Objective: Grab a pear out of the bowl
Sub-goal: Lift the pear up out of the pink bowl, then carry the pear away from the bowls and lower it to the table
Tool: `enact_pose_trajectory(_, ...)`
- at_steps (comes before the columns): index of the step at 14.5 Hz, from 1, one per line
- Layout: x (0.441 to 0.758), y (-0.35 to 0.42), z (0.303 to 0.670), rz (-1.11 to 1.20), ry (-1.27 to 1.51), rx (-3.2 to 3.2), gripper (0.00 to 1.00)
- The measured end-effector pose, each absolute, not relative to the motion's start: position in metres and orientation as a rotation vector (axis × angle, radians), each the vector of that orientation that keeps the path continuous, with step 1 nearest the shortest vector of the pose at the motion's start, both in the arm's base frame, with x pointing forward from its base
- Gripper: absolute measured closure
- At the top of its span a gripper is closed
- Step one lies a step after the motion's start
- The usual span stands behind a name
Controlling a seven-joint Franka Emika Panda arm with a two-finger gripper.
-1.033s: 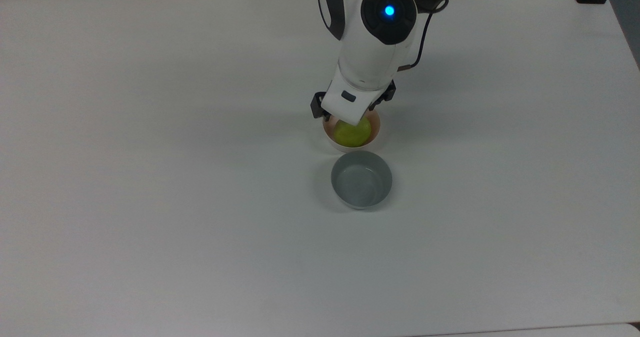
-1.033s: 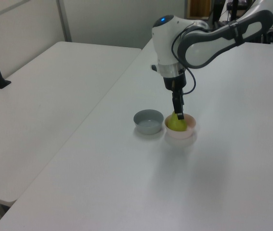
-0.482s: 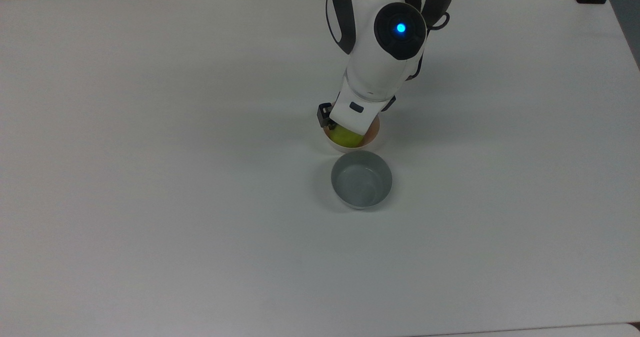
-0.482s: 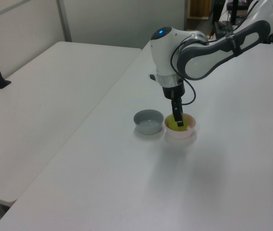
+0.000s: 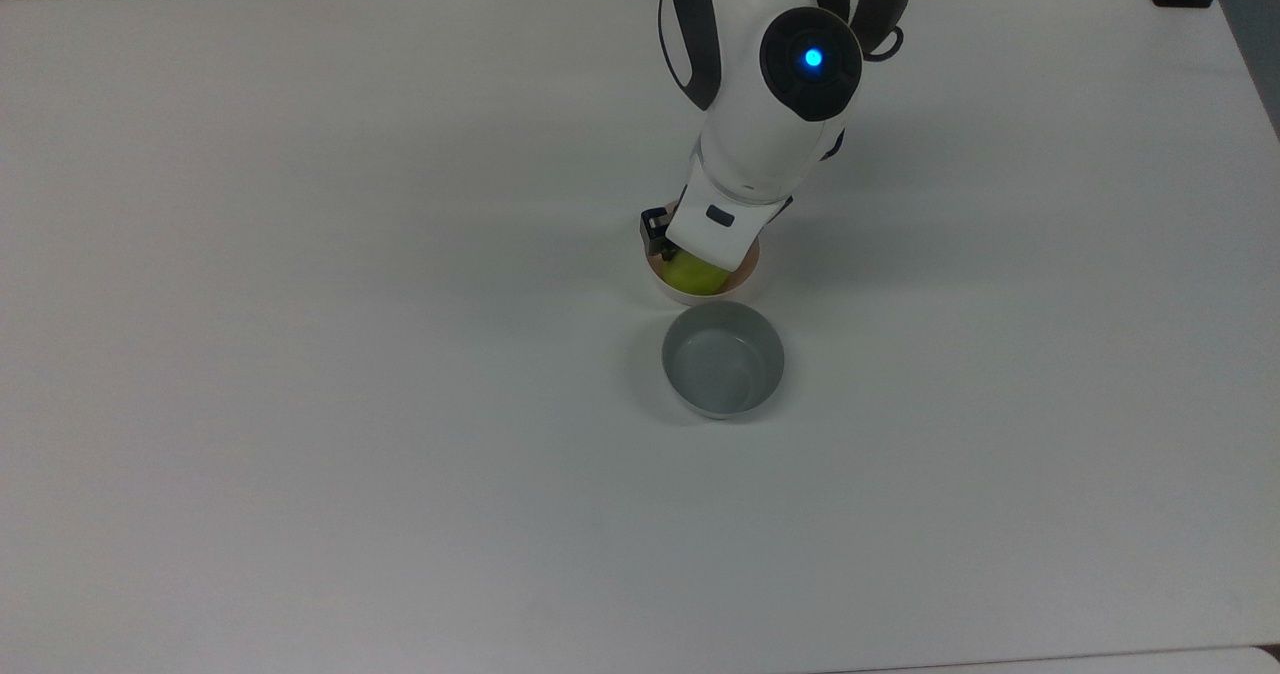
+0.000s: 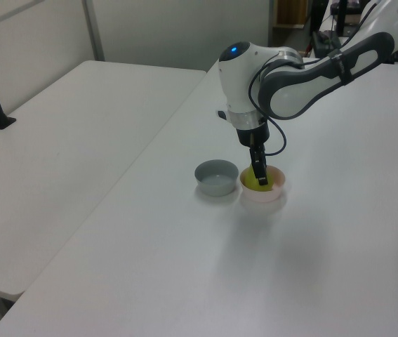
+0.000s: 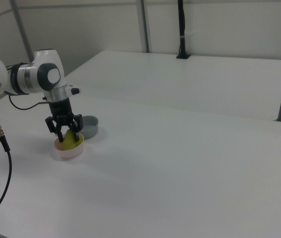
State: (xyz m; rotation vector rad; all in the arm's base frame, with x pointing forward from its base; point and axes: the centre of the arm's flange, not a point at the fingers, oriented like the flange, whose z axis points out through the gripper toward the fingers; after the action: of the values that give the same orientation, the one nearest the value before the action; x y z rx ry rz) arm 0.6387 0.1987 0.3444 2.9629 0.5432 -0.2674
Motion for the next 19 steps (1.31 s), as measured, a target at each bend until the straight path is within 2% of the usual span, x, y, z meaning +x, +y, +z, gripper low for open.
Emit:
enact_pose_trajectory(3,0.639,0.195,0.355,-0.257,0.541,2.963,0.32)
enact_pose_trajectory(9,0.615,0.185,0.443,-0.250,0.563,2.976,0.32)
enact_pose_trajectory(13,0.602,0.158,0.487,-0.270,0.597,3.012,0.32)
enact_pose_trajectory(17,0.609,0.100,0.500,-0.263,0.554,3.034,0.32)
enact_pose_trajectory(19,0.615,0.039,0.500,-0.271,0.526,3.053,0.32)
